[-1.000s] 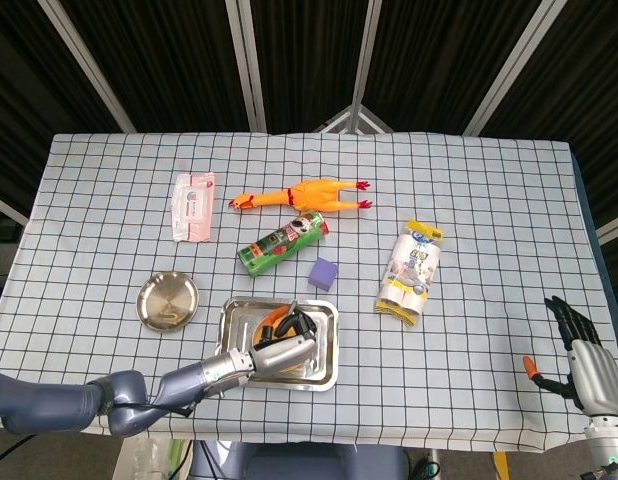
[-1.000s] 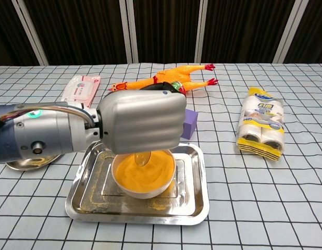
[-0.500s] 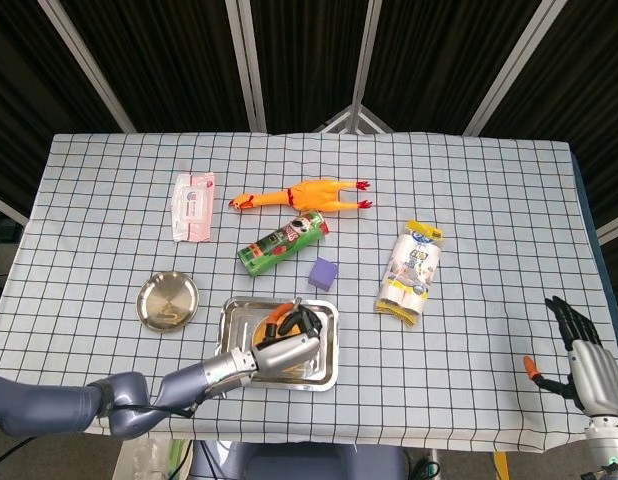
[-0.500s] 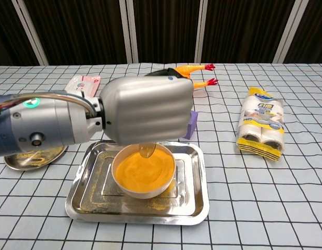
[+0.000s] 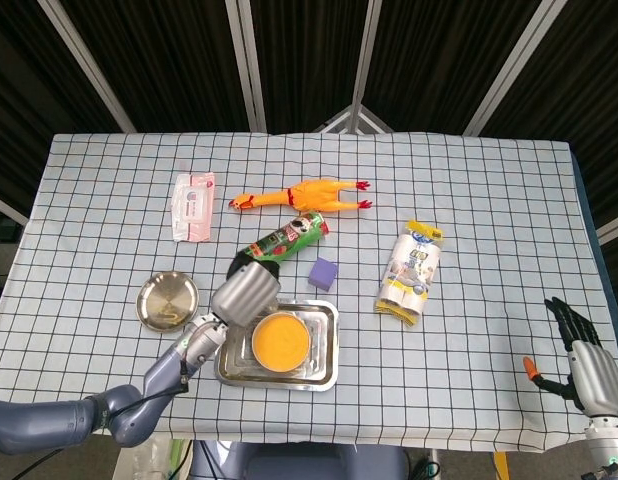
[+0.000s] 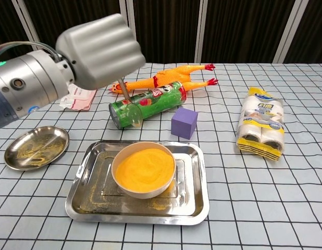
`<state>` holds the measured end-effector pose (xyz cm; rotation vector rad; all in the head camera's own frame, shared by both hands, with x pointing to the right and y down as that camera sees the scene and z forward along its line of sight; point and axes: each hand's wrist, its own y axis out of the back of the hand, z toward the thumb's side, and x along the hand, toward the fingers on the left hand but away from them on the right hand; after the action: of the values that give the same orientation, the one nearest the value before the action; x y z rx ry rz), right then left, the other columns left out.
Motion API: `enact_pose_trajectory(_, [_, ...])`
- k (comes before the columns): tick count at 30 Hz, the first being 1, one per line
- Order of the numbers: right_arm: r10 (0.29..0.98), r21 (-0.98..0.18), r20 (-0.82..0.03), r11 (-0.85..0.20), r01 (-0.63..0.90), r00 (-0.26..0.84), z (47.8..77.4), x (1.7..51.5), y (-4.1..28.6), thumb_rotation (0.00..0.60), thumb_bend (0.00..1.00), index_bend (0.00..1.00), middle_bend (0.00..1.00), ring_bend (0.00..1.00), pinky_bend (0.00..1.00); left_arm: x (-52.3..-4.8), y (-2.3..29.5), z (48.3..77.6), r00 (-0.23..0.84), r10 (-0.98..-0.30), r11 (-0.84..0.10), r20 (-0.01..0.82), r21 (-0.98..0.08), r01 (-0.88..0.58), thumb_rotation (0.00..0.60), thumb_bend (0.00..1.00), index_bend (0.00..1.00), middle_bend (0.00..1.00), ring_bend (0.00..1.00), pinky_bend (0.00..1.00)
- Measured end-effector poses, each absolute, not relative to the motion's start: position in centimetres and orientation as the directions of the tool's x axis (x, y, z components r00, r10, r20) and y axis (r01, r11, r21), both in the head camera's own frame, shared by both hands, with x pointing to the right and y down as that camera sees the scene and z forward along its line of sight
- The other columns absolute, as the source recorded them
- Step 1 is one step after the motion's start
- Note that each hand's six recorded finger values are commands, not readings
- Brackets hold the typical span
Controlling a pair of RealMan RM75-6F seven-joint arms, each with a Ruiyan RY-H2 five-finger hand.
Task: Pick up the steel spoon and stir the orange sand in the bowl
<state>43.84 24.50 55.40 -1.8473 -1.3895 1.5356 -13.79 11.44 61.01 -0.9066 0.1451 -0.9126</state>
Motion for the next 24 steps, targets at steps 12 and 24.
enact_pose_trajectory(12, [0.837,-0.772,-0.541,-0.460,0.438,-0.075,55.6,43.6,24.6,0.600,0.40,0.00,0.00,0.00,0.00,-27.5,9.4,64.5,0.182,-0.885,-0.252,0.429,-0.770,0.587,0.600,0.70,0.82,1.00,1.00,1.00])
enact_pose_trajectory(24, [0.834,-0.771,-0.547,-0.466,0.433,-0.076,55.7,43.5,24.7,0.600,0.40,0.00,0.00,0.00,0.00,-36.1,13.3,68.9,-0.030,-0.822,-0.502,0.569,-0.698,0.510,0.600,0.69,0.80,1.00,1.00,1.00])
